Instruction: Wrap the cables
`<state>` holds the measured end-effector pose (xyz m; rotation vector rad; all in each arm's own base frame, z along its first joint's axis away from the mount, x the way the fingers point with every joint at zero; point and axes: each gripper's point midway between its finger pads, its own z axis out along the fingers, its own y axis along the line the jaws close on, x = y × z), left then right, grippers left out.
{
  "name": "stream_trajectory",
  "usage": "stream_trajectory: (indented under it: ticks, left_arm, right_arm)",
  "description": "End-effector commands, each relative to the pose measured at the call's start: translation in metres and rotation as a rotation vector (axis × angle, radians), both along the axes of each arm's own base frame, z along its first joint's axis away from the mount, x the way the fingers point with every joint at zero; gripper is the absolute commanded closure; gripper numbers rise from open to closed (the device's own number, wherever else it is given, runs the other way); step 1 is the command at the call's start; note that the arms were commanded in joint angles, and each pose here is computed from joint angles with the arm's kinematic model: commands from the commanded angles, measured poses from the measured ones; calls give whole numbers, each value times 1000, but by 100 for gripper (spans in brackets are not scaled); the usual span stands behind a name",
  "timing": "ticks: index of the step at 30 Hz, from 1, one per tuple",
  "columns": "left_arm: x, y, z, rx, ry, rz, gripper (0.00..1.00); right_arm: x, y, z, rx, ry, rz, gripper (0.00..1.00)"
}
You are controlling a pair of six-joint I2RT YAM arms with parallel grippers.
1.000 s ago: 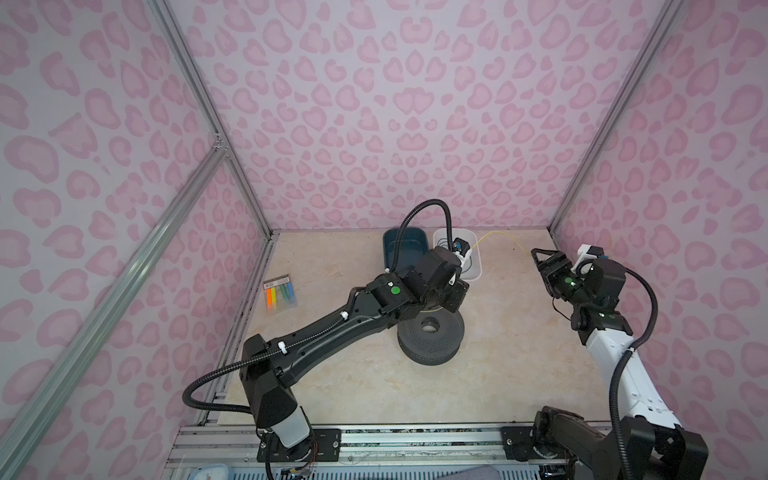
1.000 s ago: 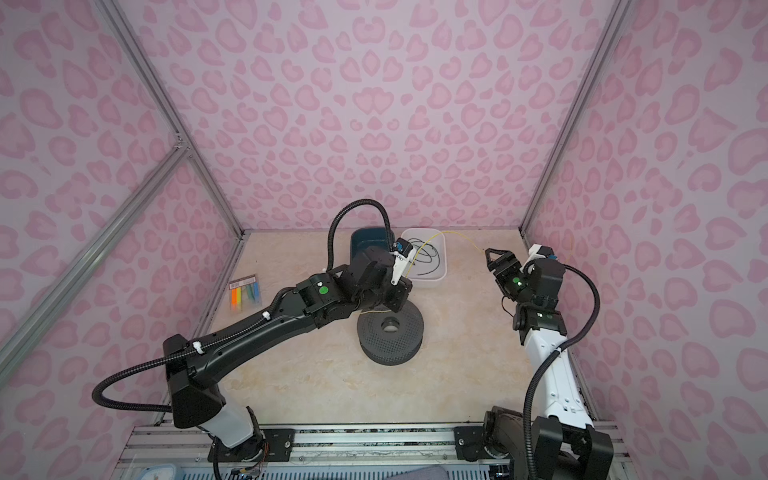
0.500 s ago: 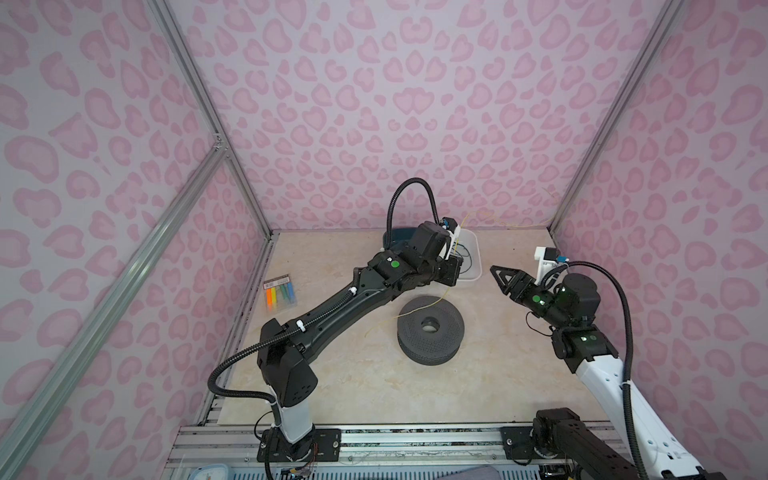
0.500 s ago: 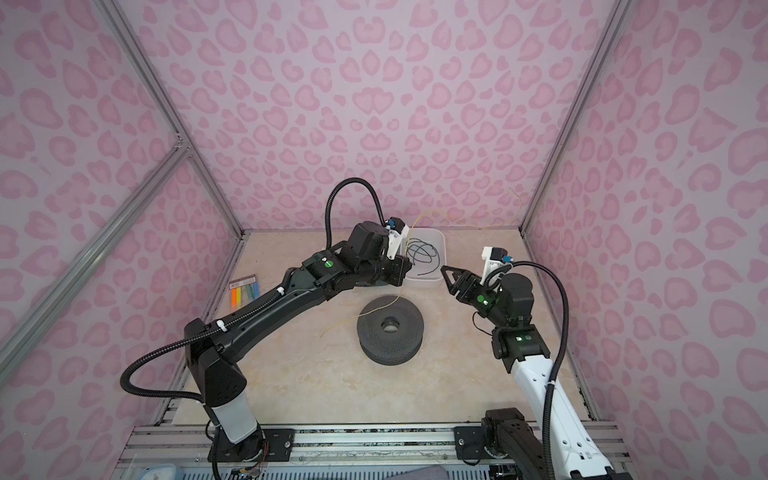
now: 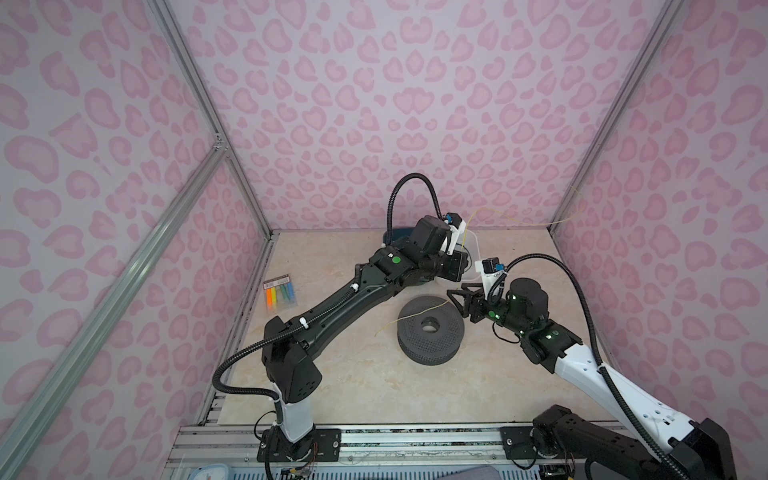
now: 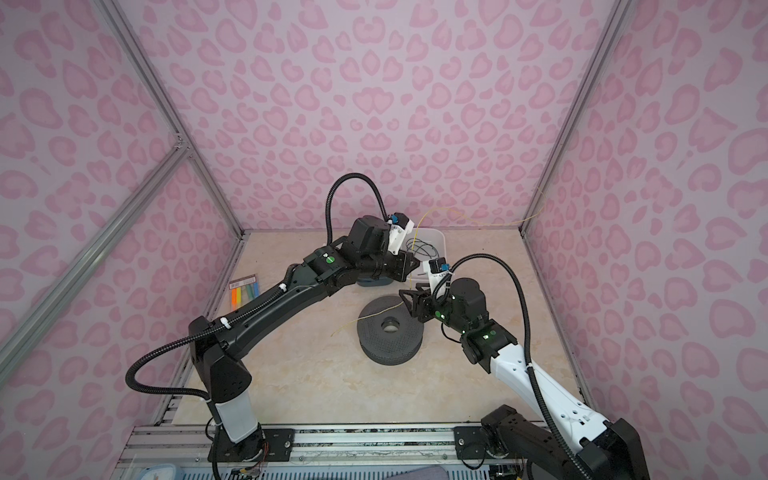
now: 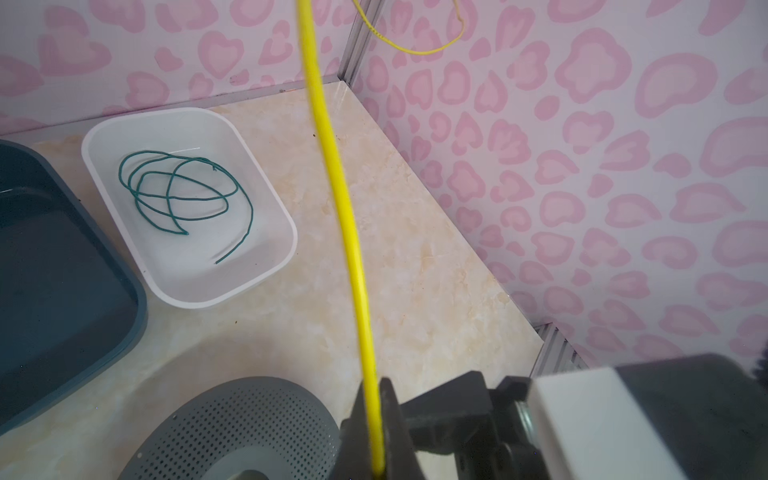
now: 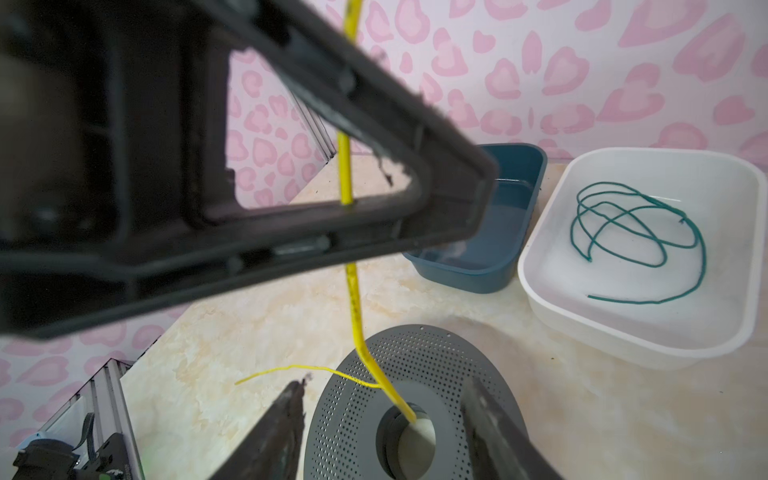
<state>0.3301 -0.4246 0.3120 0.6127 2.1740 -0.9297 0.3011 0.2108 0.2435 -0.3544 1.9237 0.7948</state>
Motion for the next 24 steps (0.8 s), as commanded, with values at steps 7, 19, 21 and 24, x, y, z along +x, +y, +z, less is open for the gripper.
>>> stream_trajectory:
  ticks: [7,19,21,24]
  left_arm:
    - [-5,-2,30,-109,-89,-38,81]
    - [-13,98,43,-65,-288,113,18]
    - [-21,117,20,48,-309,98,20]
    - [-33,143,-13,192,-305,100,25]
  right_arm:
    - [4,-5,11,39,-36,-48,100]
    - [-13,-15,10,39,-24,-52,100]
    - [-18,-13,12,43,-15,-28,100]
    - [-24,-13,14,51,2,-16,100]
